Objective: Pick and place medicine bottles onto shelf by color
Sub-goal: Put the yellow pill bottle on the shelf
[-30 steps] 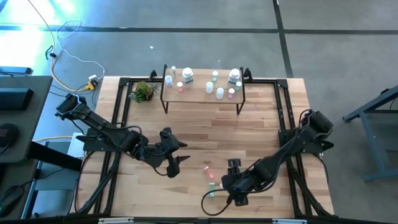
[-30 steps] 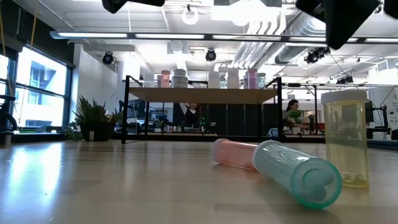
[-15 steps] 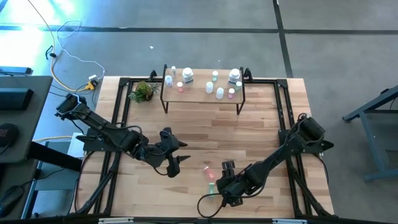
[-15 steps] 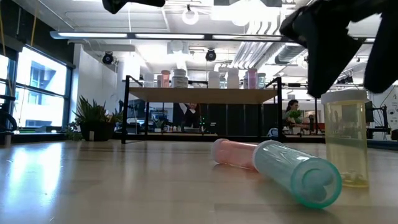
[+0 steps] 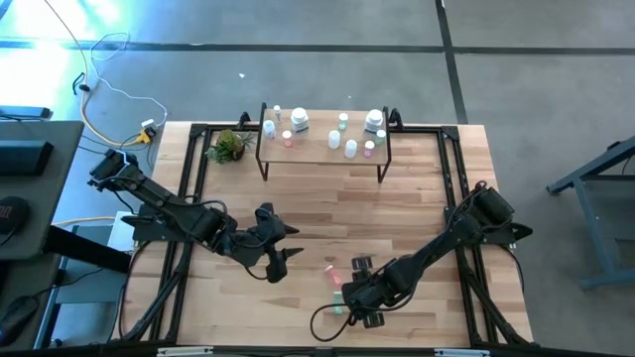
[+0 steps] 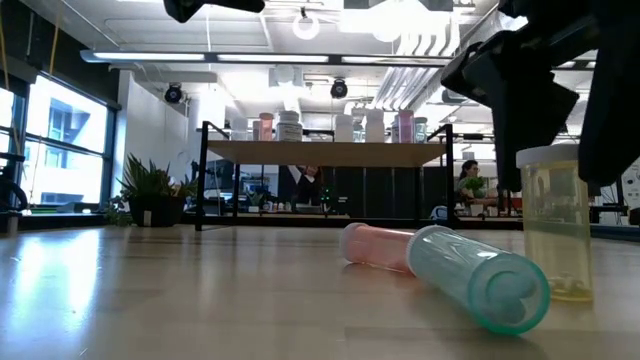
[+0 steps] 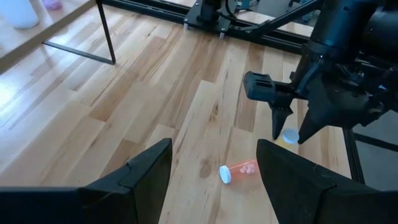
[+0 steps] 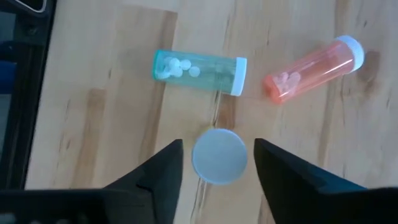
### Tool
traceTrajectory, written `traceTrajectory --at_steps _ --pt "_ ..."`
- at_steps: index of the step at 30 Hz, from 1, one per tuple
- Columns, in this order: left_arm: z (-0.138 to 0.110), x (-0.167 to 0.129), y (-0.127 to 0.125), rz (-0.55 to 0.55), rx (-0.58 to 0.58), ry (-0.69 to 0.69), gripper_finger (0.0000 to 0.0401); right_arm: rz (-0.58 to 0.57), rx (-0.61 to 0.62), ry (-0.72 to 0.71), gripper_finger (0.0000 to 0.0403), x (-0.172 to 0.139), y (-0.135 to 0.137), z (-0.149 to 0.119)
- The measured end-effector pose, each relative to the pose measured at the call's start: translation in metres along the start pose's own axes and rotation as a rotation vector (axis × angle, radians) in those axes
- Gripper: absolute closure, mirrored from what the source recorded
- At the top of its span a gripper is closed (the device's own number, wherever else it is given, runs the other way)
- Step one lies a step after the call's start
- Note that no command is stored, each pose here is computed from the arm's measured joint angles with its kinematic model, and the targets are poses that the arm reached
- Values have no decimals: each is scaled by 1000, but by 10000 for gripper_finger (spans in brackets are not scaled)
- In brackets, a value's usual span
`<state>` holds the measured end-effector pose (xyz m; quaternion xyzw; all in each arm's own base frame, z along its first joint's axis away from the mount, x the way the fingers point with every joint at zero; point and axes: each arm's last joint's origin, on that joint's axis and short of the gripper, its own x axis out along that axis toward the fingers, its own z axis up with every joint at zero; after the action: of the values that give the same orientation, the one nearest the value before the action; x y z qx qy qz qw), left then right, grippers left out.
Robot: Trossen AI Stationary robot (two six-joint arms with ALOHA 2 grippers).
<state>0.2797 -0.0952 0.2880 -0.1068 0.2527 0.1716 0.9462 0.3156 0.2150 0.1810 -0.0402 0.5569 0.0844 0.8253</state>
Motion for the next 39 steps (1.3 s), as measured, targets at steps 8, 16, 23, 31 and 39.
traceTrajectory --at_steps 8,16,23,31,39 --pt "0 0 0 1 0 0 176 13 7 4 301 -1 0 0" --pt "-1 1 2 12 6 13 176 36 21 10 304 -3 -1 1" --pt "1 4 7 33 -28 13 176 41 61 -42 305 -23 -15 8" --pt "5 9 16 66 -45 15 176 43 130 -145 304 -65 -42 18" --pt "11 16 28 109 -71 9 176 -34 200 -233 304 -112 -85 17"
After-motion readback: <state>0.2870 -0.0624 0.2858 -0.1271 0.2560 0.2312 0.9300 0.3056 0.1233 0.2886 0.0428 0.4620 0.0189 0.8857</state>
